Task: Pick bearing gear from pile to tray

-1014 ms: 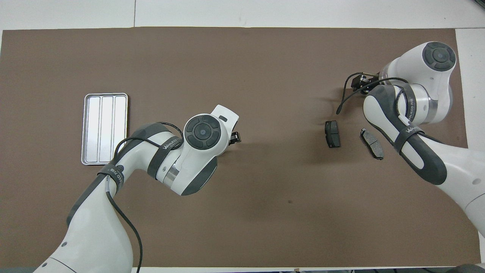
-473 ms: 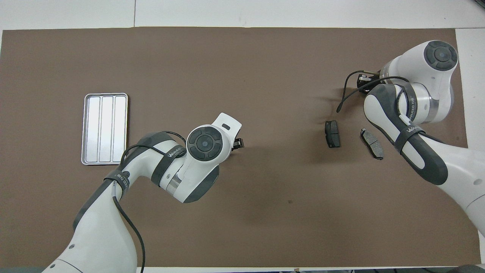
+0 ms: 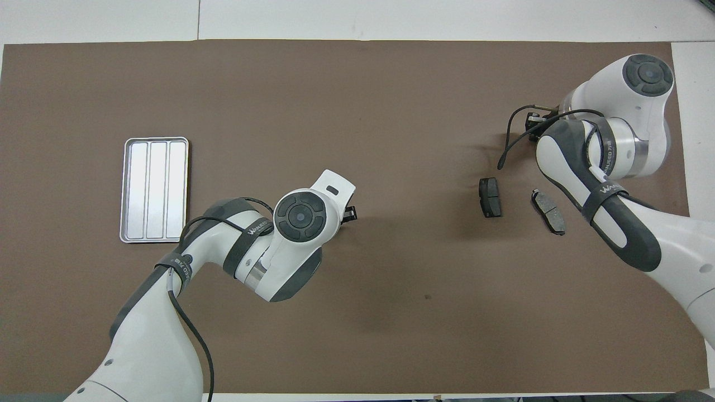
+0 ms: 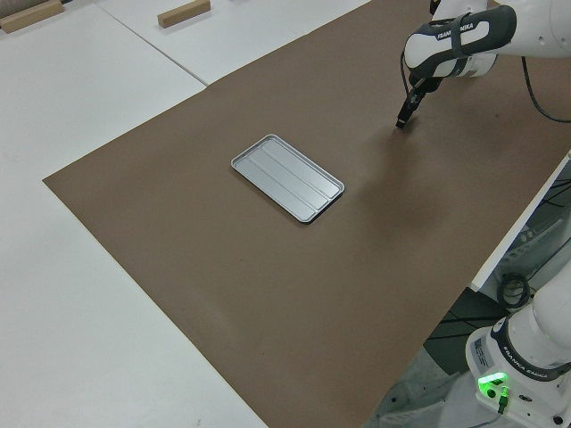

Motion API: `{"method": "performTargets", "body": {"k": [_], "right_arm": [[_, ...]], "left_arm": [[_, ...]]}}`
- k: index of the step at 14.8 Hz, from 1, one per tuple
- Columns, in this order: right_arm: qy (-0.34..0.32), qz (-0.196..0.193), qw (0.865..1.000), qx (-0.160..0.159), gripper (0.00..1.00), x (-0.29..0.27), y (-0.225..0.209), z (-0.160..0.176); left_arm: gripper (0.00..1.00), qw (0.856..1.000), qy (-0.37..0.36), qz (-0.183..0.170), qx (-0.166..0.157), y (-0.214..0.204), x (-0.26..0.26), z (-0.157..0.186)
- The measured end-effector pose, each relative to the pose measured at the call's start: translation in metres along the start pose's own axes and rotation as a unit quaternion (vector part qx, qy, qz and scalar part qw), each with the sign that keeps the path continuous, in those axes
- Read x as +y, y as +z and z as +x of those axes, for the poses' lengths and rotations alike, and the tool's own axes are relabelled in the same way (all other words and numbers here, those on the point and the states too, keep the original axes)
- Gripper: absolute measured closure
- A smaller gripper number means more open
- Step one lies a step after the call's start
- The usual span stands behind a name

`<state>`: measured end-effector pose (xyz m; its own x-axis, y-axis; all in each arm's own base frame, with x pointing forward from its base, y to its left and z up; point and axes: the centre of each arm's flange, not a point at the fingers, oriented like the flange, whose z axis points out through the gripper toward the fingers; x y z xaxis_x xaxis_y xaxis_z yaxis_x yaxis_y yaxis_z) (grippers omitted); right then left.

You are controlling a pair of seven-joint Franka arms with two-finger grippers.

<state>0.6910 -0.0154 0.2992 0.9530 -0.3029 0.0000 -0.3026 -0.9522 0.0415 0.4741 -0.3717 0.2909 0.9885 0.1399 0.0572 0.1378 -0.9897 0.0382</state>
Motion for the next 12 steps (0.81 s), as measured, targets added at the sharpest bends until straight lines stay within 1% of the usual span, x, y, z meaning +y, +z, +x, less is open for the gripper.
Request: {"method": "performTargets", "body": {"k": [1,2,4,5,6,7,8,9,10,12], "right_arm": [[-0.001,-0.005,1.000,-0.012,0.65,-0.001,-0.011,0.001],[-0.001,-0.009,1.000,-0.019,0.65,-0.002,-0.026,0.001],[-0.014,-0.016,0.999,-0.026,0.65,-0.006,-0.060,-0.003],[-0.023,-0.021,0.999,-0.029,0.65,-0.011,-0.079,-0.009],[-0.029,-0.025,0.999,-0.033,0.65,-0.017,-0.099,-0.018],[-0.035,-0.030,0.998,-0.037,0.65,-0.023,-0.119,-0.028],[-0.042,-0.035,0.998,-0.040,0.65,-0.030,-0.138,-0.039],[-0.049,-0.039,0.997,-0.043,0.65,-0.037,-0.157,-0.051],[-0.055,-0.043,0.997,-0.045,0.65,-0.042,-0.174,-0.062],[-0.053,-0.046,0.996,-0.046,0.65,-0.061,-0.207,-0.089]], "left_arm": [[0.29,1.000,0.000,-0.001,0.001,0.000,0.000,0.000],[0.44,1.000,-0.001,-0.002,0.002,-0.002,-0.001,0.001],[0.67,1.000,-0.002,-0.004,0.005,-0.006,0.000,0.002],[0.76,1.000,-0.003,-0.005,0.006,-0.010,0.001,0.005],[0.76,1.000,-0.001,-0.002,0.006,-0.018,0.003,0.010],[0.76,1.000,0.005,0.006,0.003,-0.036,0.005,0.021],[0.76,1.000,0.015,0.015,0.001,-0.064,0.004,0.037],[0.76,0.999,0.023,0.023,-0.001,-0.100,-0.005,0.057],[0.76,0.999,0.033,0.030,-0.002,-0.141,-0.022,0.078],[0.76,0.997,0.061,0.041,-0.008,-0.214,-0.085,0.119]]}}
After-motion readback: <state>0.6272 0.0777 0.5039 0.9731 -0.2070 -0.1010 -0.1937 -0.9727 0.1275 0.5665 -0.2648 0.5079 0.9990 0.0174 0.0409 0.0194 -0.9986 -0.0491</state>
